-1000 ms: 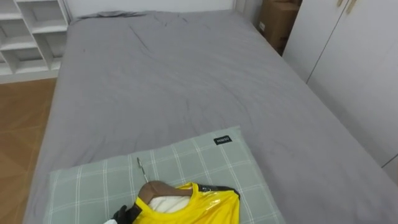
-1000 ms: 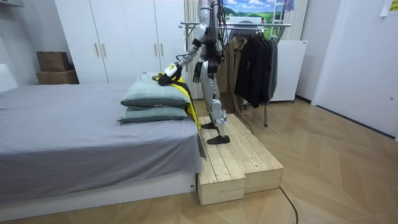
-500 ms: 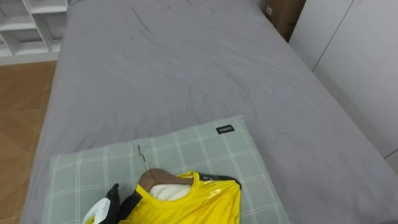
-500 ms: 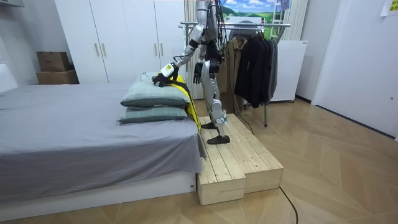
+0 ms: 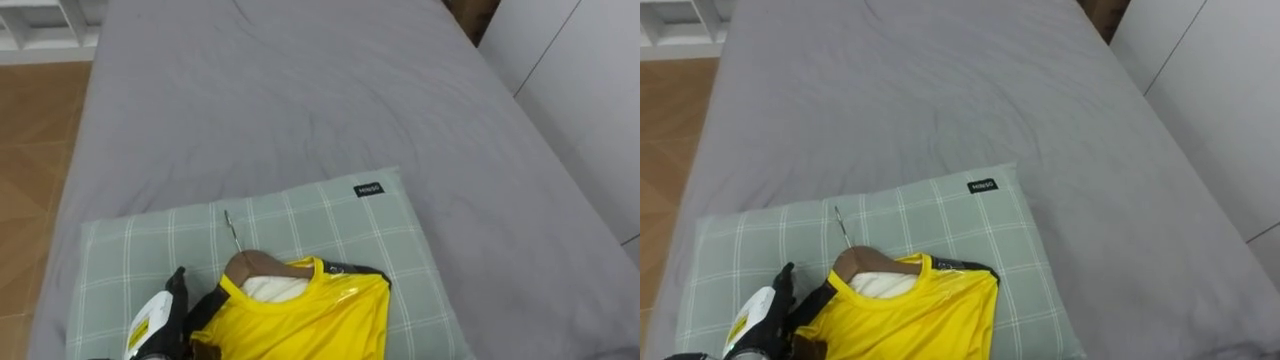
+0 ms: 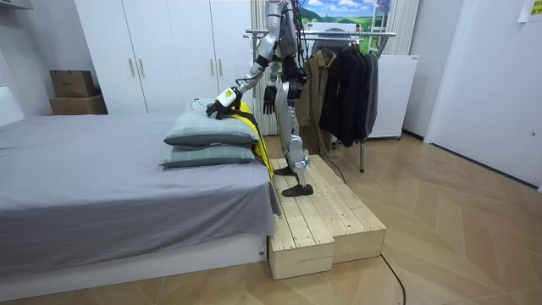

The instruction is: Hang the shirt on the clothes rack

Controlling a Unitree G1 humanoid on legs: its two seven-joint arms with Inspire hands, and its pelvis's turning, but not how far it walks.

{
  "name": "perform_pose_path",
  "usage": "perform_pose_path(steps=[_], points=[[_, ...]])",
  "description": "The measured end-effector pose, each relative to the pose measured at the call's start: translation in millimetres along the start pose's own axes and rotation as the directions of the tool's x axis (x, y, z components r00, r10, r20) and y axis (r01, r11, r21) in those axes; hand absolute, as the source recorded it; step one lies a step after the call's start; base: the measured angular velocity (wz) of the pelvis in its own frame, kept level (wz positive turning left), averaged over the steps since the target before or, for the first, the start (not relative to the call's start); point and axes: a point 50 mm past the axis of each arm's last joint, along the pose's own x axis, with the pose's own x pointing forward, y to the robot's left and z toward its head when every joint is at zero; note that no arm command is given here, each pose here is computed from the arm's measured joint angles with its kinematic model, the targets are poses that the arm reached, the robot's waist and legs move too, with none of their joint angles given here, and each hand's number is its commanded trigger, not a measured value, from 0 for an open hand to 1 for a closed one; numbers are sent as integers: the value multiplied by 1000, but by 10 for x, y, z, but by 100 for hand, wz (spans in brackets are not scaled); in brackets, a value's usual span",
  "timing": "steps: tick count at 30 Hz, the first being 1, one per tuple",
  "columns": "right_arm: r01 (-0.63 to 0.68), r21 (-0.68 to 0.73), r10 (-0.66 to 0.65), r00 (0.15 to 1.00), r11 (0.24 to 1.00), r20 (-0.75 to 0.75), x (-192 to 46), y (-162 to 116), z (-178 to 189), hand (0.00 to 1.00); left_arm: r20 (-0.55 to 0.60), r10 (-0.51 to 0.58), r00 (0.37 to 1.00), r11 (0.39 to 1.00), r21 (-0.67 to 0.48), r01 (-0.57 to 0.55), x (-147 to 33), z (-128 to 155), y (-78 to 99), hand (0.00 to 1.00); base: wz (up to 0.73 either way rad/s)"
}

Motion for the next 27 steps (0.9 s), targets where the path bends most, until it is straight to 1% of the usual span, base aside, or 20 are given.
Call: perform_pose_path(steps=[10, 18, 24, 27], points=[[-4, -8, 4, 1000, 1000, -3, 1, 3, 5, 0, 2, 1, 1000, 1000, -2, -1, 8, 10, 7, 0, 1], [-8, -10, 8, 1000, 1000, -10, 5, -3, 31, 0, -8, 1, 1000, 999, -38, -1, 8, 5, 7, 0, 0], [-10, -11, 10, 1000, 1000, -10, 5, -2, 35, 0, -13, -18, 1000, 999, -35, 17, 6, -7, -7, 0, 0], [-13, -30, 13, 1000, 999, -9, 7, 2, 48, 0, -13, -47, 999, 998, -32, 47, 8, -6, -21, 0, 0]])
